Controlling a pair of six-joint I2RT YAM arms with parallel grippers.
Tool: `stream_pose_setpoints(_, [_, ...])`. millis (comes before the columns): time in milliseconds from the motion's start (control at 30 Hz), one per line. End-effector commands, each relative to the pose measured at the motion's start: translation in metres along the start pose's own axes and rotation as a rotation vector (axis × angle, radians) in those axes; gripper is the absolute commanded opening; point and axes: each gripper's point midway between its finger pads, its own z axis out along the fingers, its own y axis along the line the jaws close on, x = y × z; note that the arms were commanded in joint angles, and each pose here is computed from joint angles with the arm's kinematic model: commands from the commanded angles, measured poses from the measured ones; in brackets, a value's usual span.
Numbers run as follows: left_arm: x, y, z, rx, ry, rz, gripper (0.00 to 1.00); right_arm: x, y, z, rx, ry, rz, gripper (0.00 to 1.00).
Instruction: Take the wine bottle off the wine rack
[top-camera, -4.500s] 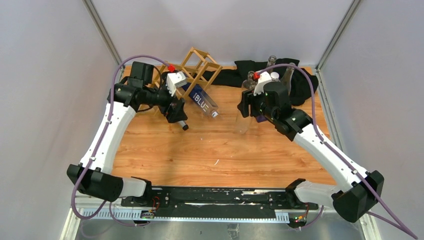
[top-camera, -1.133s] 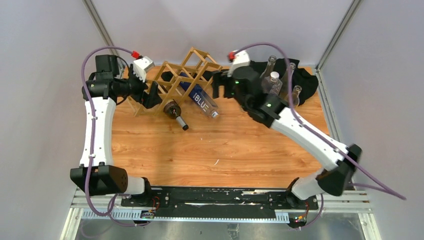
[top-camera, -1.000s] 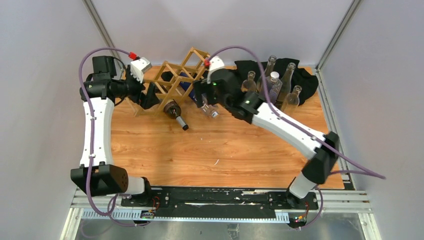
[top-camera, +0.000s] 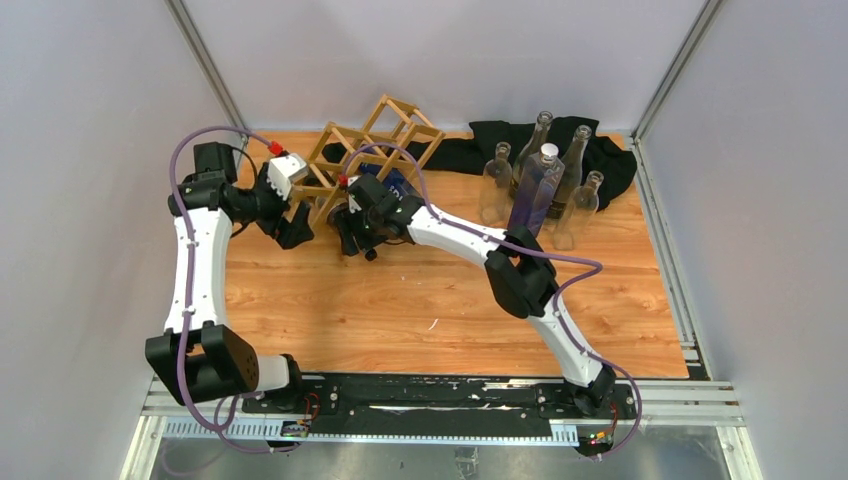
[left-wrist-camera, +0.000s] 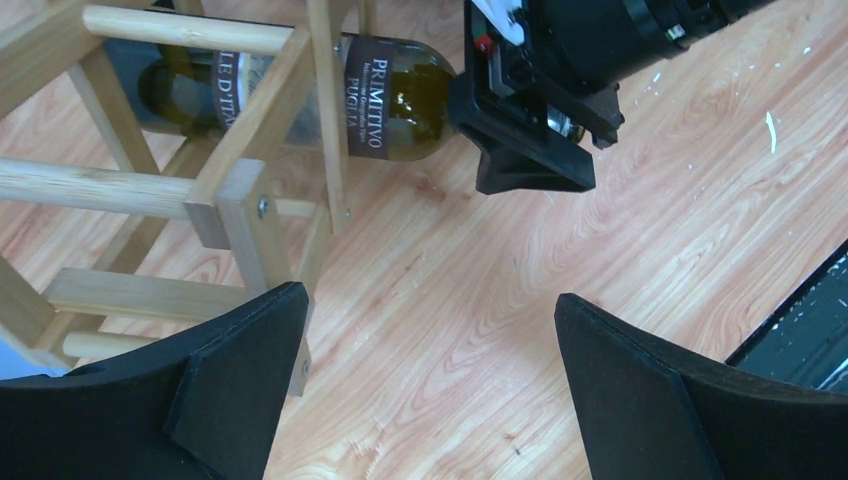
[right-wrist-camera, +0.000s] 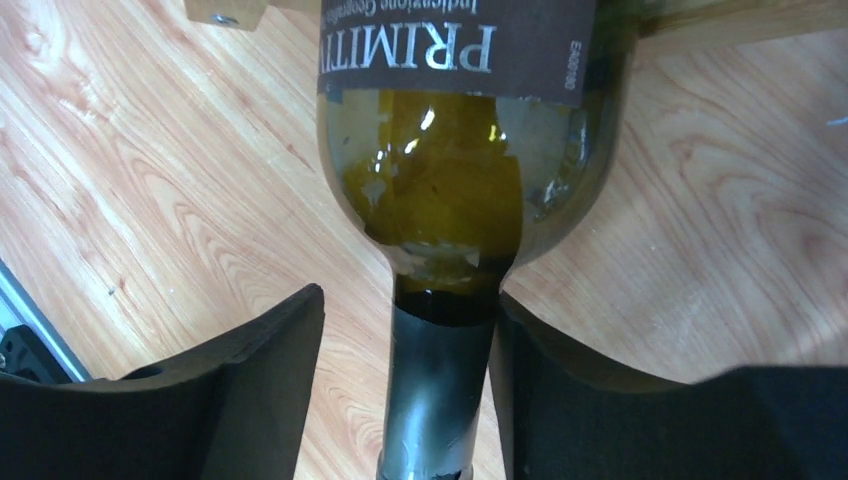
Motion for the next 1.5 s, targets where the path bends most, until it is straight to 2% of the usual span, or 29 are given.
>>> stream_pose_setpoints(0, [0.006,-0.007,-0.001,0.015,-0.007,0.067,1.0,-0.012,0.003,0.002,-0.048,-0.052,0.065,0.59])
stream_pose_setpoints(167, [0.012,-0.01,-0.001,0.018,0.001,0.115,1.0,-0.013,0.01,0.0,-0.096,-0.072,0.095,0.43])
stream_pose_setpoints(233, [0.014,-0.01,0.0,0.018,0.004,0.129,1.0,-0.014,0.013,-0.002,-0.108,-0.076,0.1,0.32])
stream_pose_setpoints(300, [0.015,-0.011,0.0,0.019,0.005,0.137,1.0,-0.015,0.016,-0.005,-0.122,-0.082,0.105,0.13])
stream_pose_setpoints(367, [0.017,-0.012,0.0,0.023,0.006,0.152,1.0,-0.015,0.018,-0.01,-0.131,-0.089,0.109,0.01])
stream_pose_setpoints(733, [0.033,-0.009,0.007,0.039,0.046,0.232,1.0,-0.029,0.044,-0.065,-0.246,-0.184,0.116,0.0])
stream_pose_setpoints(1000, [0.035,-0.012,0.012,0.078,0.035,0.318,1.0,-0.014,0.054,-0.105,-0.305,-0.207,0.145,0.0])
stream_pose_setpoints(1467, [0.016,-0.071,0.042,0.25,0.052,0.739,1.0,0.03,0.067,-0.203,-0.356,-0.173,0.143,0.0])
